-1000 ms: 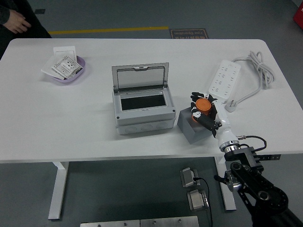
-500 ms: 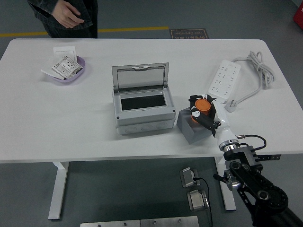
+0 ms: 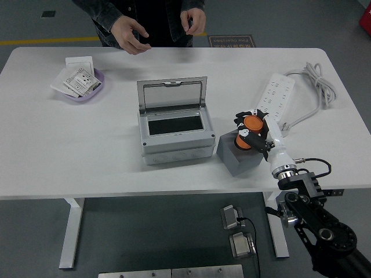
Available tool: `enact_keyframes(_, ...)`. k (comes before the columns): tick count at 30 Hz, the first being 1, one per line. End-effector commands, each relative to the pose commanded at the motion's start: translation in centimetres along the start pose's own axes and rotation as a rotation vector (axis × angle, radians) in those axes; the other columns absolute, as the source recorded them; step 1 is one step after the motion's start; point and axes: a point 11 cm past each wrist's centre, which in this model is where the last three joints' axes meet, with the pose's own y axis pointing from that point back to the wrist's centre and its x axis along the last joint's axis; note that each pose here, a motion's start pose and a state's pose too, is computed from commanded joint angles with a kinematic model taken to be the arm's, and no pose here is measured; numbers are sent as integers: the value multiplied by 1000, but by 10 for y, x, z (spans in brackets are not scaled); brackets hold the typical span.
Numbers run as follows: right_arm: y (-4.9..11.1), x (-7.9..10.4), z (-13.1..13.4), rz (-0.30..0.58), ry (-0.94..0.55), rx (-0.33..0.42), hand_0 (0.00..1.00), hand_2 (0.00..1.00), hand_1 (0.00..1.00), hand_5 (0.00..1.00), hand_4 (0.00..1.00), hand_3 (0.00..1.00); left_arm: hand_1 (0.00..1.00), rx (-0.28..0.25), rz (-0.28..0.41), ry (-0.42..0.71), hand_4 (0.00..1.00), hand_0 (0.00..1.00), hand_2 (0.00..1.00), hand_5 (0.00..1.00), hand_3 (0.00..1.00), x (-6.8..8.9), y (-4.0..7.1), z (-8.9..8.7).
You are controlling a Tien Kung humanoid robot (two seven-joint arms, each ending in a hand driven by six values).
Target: Pick up the cylinder from the cube,place it in the box,flap close box
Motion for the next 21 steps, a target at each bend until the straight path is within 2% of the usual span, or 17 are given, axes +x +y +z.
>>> enact_keyframes(1,-1,1,-2,0,4,5,506,387,226,2,2,270,707,0,0,0,751,706,645,542,704,0,0,0)
enact_keyframes(6,-6,2,-13,-2,34,33,506,387,226,2,2,270,707,-1,0,1,751,706,645,542,704,0,0,0)
enact_keyframes(7,-7,3,-18,-3,46,43,454,381,207,2,2,269,705,-1,1,1,750,705,644,539,700,0,0,0)
enact_keyframes(12,-17,4,-40,-7,122,100,454,381,207,2,2,269,705,1,2,2,750,705,644,539,700,1,0,0)
enact_keyframes(18,-33,-10,-67,-53,254,172,438,376,216,2,2,270,706,3,4,3,751,705,643,538,699,2,0,-1)
enact_keyframes(19,-36,-14,-71,-67,278,180,308,375,183,2,2,270,704,3,4,4,750,704,642,537,698,2,0,-1)
enact_keyframes(21,-40,-23,-76,-97,331,197,308,375,183,2,2,270,704,3,6,4,750,704,642,537,698,3,0,0)
